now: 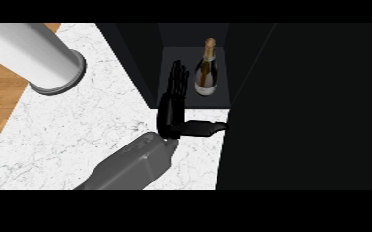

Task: Pick up the wine, place it into the cabinet and close the cabinet

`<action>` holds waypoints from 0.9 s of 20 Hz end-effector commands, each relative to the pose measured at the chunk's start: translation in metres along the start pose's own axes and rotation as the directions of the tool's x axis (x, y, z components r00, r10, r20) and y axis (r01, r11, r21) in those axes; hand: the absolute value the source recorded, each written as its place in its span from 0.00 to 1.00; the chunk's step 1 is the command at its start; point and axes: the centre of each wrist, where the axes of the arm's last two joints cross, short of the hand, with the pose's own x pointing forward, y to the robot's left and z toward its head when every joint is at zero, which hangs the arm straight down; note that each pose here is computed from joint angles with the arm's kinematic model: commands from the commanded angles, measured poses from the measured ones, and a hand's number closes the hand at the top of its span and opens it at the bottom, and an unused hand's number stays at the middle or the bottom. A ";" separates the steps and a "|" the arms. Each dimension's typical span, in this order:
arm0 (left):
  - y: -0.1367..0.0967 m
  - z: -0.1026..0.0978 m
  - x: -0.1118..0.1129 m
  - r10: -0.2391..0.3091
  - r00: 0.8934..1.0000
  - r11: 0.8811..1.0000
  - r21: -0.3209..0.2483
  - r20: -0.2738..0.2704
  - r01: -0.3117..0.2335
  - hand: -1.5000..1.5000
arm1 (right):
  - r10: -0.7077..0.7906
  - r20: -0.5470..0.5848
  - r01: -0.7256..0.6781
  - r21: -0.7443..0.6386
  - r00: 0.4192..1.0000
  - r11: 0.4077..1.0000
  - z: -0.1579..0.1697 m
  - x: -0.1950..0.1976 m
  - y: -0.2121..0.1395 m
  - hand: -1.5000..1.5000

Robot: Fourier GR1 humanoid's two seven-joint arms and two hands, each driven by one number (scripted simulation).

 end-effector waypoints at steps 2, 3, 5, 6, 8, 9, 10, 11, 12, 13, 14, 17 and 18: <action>-0.008 0.016 0.014 0.007 1.000 0.995 -0.103 -0.007 -0.008 0.00 | 0.002 0.016 -0.002 -0.014 1.000 1.000 0.006 0.003 -0.008 0.00; 0.020 0.031 0.017 0.025 1.000 0.995 -0.102 0.005 -0.025 0.00 | 0.016 0.005 -0.016 0.000 1.000 1.000 0.005 0.003 -0.002 0.00; 0.021 0.027 0.028 0.029 1.000 0.993 -0.112 0.013 -0.027 0.00 | 0.046 0.010 -0.046 -0.017 0.999 0.999 0.005 -0.001 -0.009 0.00; 0.029 0.042 0.036 0.015 1.000 0.992 -0.125 0.009 -0.013 0.00 | 0.026 0.022 -0.025 -0.047 0.999 0.999 0.007 0.002 -0.011 0.00; 0.031 0.037 0.052 0.014 0.999 0.991 -0.133 0.031 -0.010 0.00 | 0.044 0.013 -0.043 -0.010 0.999 0.999 0.010 -0.015 -0.002 0.00; 0.059 0.053 0.048 0.019 1.000 0.990 -0.138 0.002 -0.018 0.00 | 0.055 0.018 -0.055 -0.006 0.998 0.998 0.013 0.008 -0.012 0.00; 0.048 0.048 0.063 0.024 0.999 0.984 -0.173 -0.024 -0.028 0.00 | 0.021 0.020 -0.021 0.005 1.000 1.000 0.011 0.013 -0.012 0.00; 0.056 0.057 0.054 0.024 1.000 0.986 -0.163 0.008 -0.023 0.00 | 0.018 0.009 -0.019 0.065 1.000 0.998 0.023 0.014 -0.011 0.00; 0.060 0.080 0.043 0.053 0.999 0.983 -0.176 -0.004 -0.053 0.00 | 0.034 -0.027 -0.031 0.121 0.999 0.992 0.018 0.003 -0.016 1.00; 0.057 0.064 0.078 0.038 0.999 0.977 -0.210 0.017 -0.033 0.00 | 0.041 -0.015 -0.039 0.122 0.999 0.992 0.007 0.010 -0.012 1.00; 0.070 0.051 0.094 0.032 0.999 0.973 -0.231 0.012 -0.029 0.00 | 0.059 -0.004 -0.058 0.151 0.998 0.987 0.012 0.010 -0.002 1.00; 0.064 0.079 0.097 0.040 0.999 0.971 -0.237 -0.009 -0.041 1.00 | 0.124 0.017 -0.125 0.235 0.992 0.964 0.016 0.013 -0.012 1.00; 0.075 0.086 0.108 0.043 0.999 0.963 -0.265 -0.006 -0.043 1.00 | 0.077 -0.017 -0.070 0.250 0.997 0.966 0.021 -0.002 -0.015 1.00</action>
